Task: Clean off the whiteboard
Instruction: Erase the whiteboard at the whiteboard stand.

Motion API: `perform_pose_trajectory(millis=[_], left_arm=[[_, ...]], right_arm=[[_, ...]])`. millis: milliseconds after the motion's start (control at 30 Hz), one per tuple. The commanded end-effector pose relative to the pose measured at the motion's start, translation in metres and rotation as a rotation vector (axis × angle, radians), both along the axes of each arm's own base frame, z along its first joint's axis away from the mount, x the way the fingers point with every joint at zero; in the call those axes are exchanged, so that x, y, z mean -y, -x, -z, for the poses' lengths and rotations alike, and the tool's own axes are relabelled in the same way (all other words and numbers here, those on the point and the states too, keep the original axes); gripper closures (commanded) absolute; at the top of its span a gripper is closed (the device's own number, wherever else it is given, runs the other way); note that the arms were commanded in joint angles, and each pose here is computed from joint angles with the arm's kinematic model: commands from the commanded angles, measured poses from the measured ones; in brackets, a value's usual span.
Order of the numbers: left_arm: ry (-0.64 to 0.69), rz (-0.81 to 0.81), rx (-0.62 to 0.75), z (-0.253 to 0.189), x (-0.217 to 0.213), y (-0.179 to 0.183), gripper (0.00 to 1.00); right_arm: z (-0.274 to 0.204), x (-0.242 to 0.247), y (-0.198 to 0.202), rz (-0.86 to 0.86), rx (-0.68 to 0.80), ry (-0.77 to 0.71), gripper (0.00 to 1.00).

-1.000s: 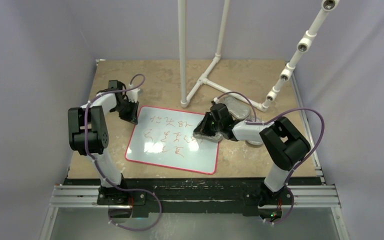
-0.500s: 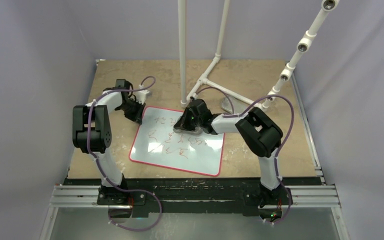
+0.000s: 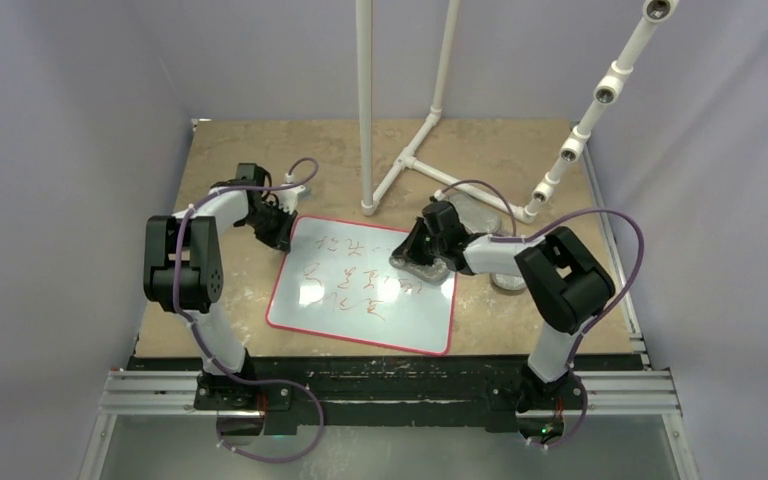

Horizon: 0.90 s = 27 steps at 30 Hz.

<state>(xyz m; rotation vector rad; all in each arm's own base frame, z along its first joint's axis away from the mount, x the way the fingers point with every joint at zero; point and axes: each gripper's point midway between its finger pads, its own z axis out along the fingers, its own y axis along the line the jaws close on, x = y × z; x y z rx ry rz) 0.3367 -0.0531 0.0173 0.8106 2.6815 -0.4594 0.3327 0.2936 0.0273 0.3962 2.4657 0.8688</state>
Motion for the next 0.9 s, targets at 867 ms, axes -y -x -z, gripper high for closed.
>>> perform_pose_trajectory(millis=[867], left_arm=[[-0.202,-0.045,-0.165,0.051,-0.029,0.046,1.00]], right_arm=[[0.028,0.093,0.024,-0.056,-0.086,0.260,1.00]])
